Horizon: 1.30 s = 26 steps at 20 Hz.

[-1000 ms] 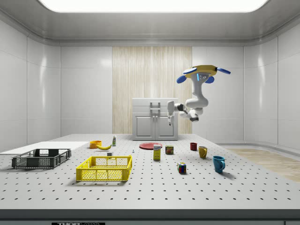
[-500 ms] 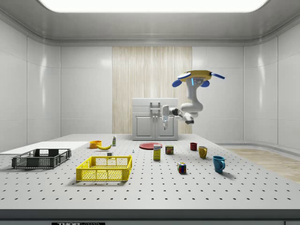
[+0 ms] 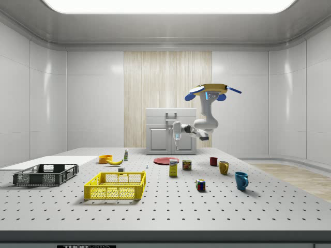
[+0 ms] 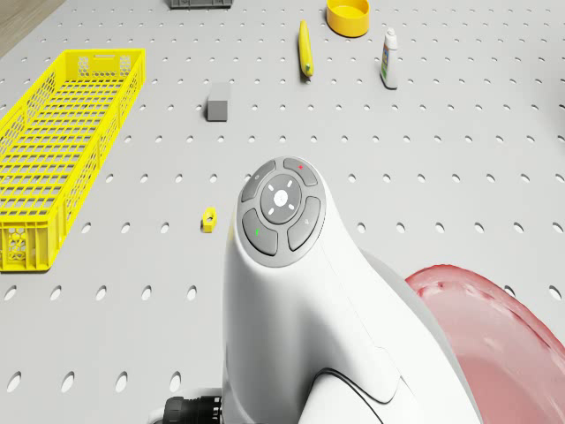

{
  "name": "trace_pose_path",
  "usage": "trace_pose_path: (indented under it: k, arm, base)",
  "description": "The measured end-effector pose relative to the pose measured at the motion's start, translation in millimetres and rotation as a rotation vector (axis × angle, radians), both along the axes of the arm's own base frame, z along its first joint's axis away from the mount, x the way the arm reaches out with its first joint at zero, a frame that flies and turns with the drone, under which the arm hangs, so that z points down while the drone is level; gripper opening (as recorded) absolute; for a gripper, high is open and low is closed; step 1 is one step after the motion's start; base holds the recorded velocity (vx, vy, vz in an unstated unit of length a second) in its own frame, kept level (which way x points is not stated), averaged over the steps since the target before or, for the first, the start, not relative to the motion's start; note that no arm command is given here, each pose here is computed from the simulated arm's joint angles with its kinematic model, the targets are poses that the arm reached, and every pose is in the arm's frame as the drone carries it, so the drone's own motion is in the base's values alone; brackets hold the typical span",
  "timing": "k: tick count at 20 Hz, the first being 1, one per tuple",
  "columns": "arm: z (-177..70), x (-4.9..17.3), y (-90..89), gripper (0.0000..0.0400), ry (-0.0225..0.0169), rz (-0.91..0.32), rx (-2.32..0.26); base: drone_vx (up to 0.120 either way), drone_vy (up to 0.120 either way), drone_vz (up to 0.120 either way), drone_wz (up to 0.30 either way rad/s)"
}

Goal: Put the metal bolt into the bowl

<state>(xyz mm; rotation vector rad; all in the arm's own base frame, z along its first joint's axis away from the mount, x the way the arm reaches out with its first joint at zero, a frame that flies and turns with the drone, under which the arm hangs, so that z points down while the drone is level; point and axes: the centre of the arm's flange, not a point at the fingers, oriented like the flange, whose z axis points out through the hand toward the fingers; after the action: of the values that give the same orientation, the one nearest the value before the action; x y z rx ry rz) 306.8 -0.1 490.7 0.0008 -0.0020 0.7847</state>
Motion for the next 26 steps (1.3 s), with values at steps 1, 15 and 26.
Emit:
trace_pose_path:
  k: [1,15,26]
  arm:
    - [0.0,0.0,0.0,0.04,0.0,0.0,0.0]
    - [0.0,0.0,0.0,0.04,0.0,0.0,0.0]
    - [0.0,0.0,0.1,0.04,0.0001,0.0,0.0]
  base:
    - [0.12,0.0,-0.12,0.0]
    - [0.12,0.0,-0.1,0.0]
    - [0.12,0.0,-0.113,0.0]
